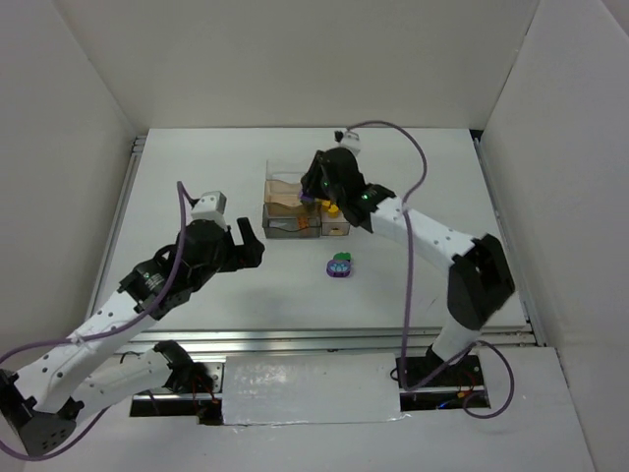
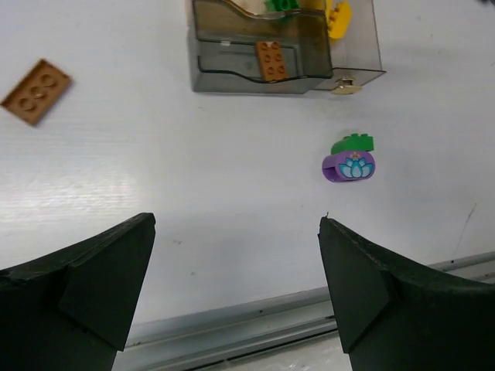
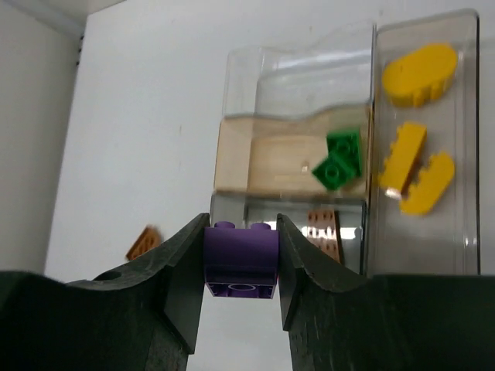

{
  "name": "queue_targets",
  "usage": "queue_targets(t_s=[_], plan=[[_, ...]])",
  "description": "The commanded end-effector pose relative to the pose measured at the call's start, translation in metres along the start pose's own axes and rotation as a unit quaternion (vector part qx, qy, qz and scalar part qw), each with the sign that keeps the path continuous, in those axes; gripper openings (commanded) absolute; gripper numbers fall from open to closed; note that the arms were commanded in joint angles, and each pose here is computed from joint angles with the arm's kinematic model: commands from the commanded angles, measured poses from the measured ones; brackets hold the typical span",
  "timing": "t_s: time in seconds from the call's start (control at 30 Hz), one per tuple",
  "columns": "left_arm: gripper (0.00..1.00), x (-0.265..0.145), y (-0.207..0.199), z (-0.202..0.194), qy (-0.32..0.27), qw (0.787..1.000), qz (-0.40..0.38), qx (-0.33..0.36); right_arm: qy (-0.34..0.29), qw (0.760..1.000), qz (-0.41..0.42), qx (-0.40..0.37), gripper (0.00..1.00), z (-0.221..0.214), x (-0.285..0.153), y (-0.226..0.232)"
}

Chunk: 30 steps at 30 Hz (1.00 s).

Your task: Sort the legos into containers by color

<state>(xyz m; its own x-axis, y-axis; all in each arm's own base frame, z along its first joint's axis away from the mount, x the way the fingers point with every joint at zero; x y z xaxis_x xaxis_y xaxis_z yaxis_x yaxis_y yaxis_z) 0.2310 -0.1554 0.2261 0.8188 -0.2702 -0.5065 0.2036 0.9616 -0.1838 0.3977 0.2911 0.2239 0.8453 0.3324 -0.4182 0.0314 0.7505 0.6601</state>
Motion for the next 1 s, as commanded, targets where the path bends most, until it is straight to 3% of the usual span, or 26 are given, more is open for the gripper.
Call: queue_targets(t_s=[0.0, 0.07, 0.13, 0.27, 0.63, 0.73, 0.8, 0.9, 0.93, 0.97], plan=[[1.0, -0.035, 0.031, 0.002, 0.013, 0.998, 0.057, 0.034, -0.085, 0.993, -0.045, -0.065, 0.0, 0.044, 0.044, 0.013], [1.0, -0.042, 0.03, 0.001, 0.011, 0.998, 0.04, 0.052, -0.09, 0.988, -0.081, -0.1, 0.0, 0.037, 0.075, -0.001], [0.99, -0.05, 0.037, 0.002, -0.007, 0.997, 0.041, 0.058, -0.135, 0.979, -0.1, -0.115, 0.0, 0.058, 0.087, 0.002], [1.0, -0.057, 0.026, 0.006, -0.041, 0.998, -0.008, 0.054, -0.147, 0.974, -0.113, -0.134, 0.0, 0.065, 0.127, -0.003], [1.0, -0.046, 0.02, -0.003, -0.007, 0.997, -0.016, 0.08, -0.146, 0.969, -0.111, -0.168, 0.05, 0.066, 0.175, -0.013], [0.99, -0.049, 0.018, -0.001, -0.016, 0.997, -0.025, 0.078, -0.135, 0.969, -0.115, -0.17, 0.11, 0.063, 0.185, -0.021], [0.99, -0.05, 0.019, -0.001, -0.019, 0.997, -0.024, 0.077, -0.132, 0.969, -0.118, -0.173, 0.23, 0.063, 0.188, -0.024], [0.99, -0.049, 0.019, -0.001, -0.018, 0.996, -0.024, 0.079, -0.127, 0.969, -0.119, -0.176, 0.25, 0.059, 0.191, -0.028], [0.99, -0.049, 0.019, -0.001, -0.017, 0.997, -0.023, 0.078, -0.129, 0.969, -0.116, -0.176, 0.29, 0.061, 0.19, -0.026], [1.0, -0.047, 0.019, -0.002, -0.013, 0.996, -0.022, 0.081, -0.129, 0.969, -0.116, -0.176, 0.43, 0.06, 0.19, -0.027]])
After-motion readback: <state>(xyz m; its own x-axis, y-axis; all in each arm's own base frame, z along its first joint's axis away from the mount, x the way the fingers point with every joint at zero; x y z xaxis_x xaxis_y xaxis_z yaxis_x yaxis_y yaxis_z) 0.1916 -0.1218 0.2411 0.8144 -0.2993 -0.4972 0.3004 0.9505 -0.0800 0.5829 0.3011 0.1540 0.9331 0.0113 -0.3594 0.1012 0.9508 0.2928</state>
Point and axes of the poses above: each gripper's point midway between its finger pads, its own x axis out along the fingers, its own y axis along the line the jaws close on, z = x × y, the point moved 1 cm from there along -x, back along the fingers, and after that the axes turned 13 degrees about x, right-handed, at the moved point
